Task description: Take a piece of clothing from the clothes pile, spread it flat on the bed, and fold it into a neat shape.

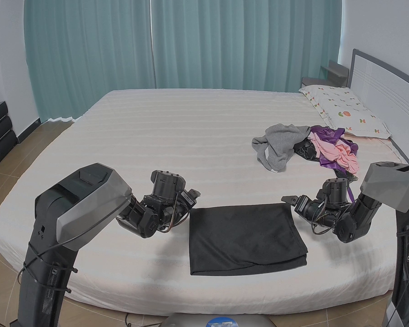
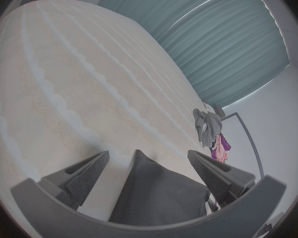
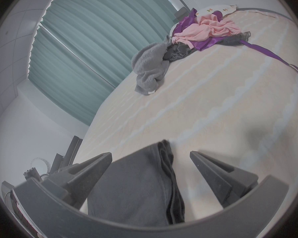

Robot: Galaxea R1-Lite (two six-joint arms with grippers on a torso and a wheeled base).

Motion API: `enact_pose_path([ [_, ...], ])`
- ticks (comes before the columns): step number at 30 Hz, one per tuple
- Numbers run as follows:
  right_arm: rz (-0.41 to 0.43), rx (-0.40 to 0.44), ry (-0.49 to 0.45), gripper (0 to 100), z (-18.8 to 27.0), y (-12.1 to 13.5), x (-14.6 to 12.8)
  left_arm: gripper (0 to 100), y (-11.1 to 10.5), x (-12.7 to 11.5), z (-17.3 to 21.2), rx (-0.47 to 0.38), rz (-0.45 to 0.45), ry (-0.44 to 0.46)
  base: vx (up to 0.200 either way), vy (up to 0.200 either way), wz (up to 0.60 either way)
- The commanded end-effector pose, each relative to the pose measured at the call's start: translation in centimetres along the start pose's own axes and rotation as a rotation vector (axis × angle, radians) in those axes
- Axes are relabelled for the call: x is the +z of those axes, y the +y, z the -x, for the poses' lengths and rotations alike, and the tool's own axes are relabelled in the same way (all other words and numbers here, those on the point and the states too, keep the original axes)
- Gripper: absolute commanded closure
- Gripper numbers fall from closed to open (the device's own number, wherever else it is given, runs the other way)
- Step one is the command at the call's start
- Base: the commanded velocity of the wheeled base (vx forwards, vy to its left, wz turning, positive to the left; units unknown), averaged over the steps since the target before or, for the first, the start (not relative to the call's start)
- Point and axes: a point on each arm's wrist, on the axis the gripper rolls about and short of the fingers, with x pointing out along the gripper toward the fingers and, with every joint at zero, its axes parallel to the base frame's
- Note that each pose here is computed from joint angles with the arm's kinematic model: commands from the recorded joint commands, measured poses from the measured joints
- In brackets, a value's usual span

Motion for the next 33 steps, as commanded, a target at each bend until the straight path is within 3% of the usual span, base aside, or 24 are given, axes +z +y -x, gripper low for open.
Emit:
enact_pose_path([
  [1, -0.003, -0.008, 0.027, 0, 3.0, 0.4, -0.4, 0, 0.3, 2.0, 1.5, -0.015, 0.036, 0.008, 0.000, 0.000, 0.00],
  [3, -0.005, -0.004, 0.038, 0, 4.0, 0.3, -0.5, 0, 0.7, 2.4, 1.8, -0.017, 0.043, 0.020, 0.000, 0.000, 0.00],
  [7, 0.007, 0.089, 0.158, 0, 8.4, 0.3, -2.0, 0, 1.4, 4.5, 2.6, -0.051, 0.084, 0.047, 0.000, 0.000, 0.00],
  [12, 0.003, 0.089, 0.247, 0, 9.3, -0.7, -4.1, 0, 1.4, 4.3, 2.6, -0.050, 0.094, 0.056, 0.000, 0.000, 0.00],
  [24, 0.145, 0.069, 0.290, 0, 9.3, -2.3, -5.7, 0, 1.3, 3.9, 2.3, -0.052, 0.083, 0.064, 0.000, 0.000, 0.00],
  [25, 0.149, 0.066, 0.292, 100, 9.2, -2.5, -5.8, 0, 1.3, 3.9, 2.3, -0.053, 0.083, 0.063, 0.000, 0.000, 0.00],
  [33, 0.159, 0.057, 0.269, 100, 10.4, -2.8, -5.7, 0, 1.3, 3.9, 2.3, -0.052, 0.083, 0.064, 0.000, 0.000, 0.00],
])
